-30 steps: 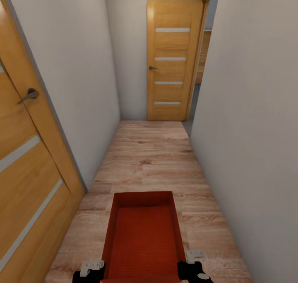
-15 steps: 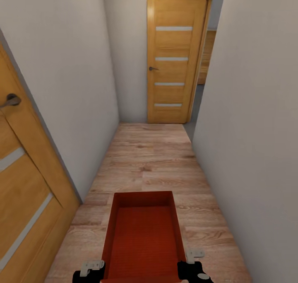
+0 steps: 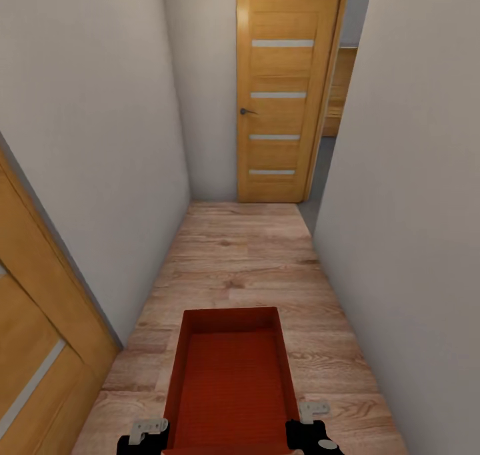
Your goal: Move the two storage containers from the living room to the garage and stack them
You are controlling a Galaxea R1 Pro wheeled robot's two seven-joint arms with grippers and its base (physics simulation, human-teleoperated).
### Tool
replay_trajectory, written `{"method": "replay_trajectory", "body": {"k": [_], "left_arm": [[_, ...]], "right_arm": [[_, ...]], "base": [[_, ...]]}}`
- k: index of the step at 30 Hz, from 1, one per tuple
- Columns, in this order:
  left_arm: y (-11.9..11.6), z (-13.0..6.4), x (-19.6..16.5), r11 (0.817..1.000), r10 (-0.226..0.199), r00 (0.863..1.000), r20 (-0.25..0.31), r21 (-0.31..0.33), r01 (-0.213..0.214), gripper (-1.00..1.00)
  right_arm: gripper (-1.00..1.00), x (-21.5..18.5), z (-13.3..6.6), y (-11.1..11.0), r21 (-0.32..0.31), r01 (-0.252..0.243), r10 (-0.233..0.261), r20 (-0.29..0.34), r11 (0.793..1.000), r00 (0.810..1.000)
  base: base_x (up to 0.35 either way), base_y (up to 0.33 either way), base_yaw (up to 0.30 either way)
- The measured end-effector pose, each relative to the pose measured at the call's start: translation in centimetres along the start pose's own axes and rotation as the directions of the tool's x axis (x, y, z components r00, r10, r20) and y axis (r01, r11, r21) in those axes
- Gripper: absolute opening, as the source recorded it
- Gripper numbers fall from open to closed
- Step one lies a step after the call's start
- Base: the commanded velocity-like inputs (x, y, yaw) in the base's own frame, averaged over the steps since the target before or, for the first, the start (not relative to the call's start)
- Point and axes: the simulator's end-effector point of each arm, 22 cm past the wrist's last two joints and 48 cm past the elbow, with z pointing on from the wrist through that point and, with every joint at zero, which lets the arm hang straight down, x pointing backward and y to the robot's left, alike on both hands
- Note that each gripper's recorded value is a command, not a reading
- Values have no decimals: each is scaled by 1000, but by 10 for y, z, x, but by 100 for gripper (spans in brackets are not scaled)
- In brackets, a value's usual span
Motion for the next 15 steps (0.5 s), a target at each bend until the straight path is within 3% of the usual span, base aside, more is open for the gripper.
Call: {"method": "replay_trajectory", "body": {"k": [15], "left_arm": [[0,0,0,1000,0,1000,0,0,0,-100]], "right_arm": [[-100,0,0,0,0,0,0,0,1000,1000]], "base": [[346,0,12]]}}
